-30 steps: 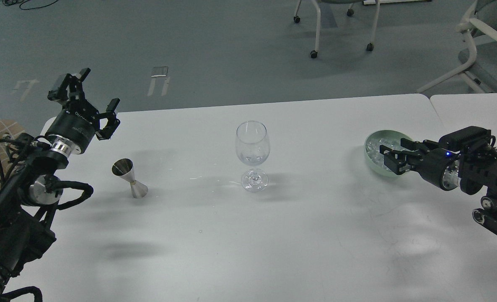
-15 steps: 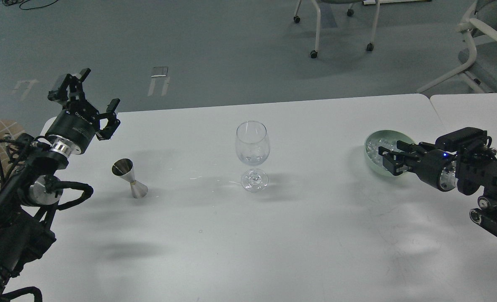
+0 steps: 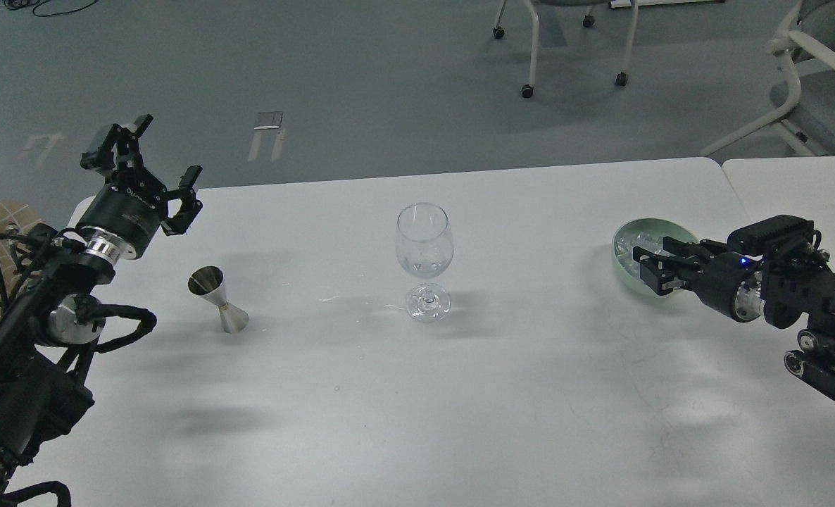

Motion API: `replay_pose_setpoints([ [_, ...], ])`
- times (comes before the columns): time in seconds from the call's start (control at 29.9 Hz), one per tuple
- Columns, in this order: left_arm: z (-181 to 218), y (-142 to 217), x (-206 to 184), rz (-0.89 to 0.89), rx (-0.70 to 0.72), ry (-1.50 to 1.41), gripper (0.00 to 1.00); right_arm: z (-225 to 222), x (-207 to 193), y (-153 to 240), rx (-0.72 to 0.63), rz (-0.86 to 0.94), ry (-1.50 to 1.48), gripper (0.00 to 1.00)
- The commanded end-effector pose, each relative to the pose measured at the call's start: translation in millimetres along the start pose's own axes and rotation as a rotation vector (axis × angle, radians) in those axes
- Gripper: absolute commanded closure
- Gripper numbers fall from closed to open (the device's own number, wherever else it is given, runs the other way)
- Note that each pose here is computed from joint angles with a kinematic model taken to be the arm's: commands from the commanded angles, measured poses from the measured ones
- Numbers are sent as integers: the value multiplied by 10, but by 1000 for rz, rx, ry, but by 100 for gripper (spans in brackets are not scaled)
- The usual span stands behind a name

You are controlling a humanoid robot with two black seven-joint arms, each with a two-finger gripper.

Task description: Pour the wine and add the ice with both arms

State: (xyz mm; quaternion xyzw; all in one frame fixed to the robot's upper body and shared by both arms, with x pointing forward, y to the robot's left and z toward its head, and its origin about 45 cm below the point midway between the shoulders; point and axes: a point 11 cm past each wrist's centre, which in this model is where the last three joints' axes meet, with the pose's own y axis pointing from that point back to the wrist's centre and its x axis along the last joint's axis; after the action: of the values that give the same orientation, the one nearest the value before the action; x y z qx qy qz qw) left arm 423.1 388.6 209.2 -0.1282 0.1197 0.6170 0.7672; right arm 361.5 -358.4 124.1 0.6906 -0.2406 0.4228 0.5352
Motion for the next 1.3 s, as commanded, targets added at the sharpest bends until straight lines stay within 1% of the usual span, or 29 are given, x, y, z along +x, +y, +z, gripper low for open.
replay_pose_setpoints([
  [0.0, 0, 0, -2, -1, 0, 0, 2, -5, -16, 0, 2, -16, -3, 58],
  [0.4, -6, 5, 0, -2, 1, 1, 2, -5, -15, -2, 2, -20, -3, 59],
  [0.43, -6, 5, 0, -2, 1, 1, 2, -5, -15, -2, 2, -20, -3, 62],
  [0.5, -6, 5, 0, -2, 1, 1, 2, -5, -15, -2, 2, -20, -3, 63],
  [0.57, -6, 5, 0, -2, 1, 1, 2, -10, -21, -1, 3, -21, -5, 73],
  [0.6, -6, 5, 0, -2, 1, 1, 2, -7, -17, -1, 1, -20, -4, 75],
  [0.7, -6, 5, 0, -2, 1, 1, 2, -7, -21, -1, 0, -21, -5, 78],
  [0.74, -6, 5, 0, -2, 1, 1, 2, -10, -20, -2, 0, -21, -5, 81],
  [0.84, 2, -2, -7, -4, -1, 1, 2, -12, 2, -6, 0, -16, -6, 83],
  [1.14, 18, -8, -28, -11, -5, -1, 2, -17, 50, 16, 6, -7, -2, 83],
  [1.27, 10, -9, -34, -12, -3, 0, 2, 32, 128, 97, 3, 5, 8, 83],
])
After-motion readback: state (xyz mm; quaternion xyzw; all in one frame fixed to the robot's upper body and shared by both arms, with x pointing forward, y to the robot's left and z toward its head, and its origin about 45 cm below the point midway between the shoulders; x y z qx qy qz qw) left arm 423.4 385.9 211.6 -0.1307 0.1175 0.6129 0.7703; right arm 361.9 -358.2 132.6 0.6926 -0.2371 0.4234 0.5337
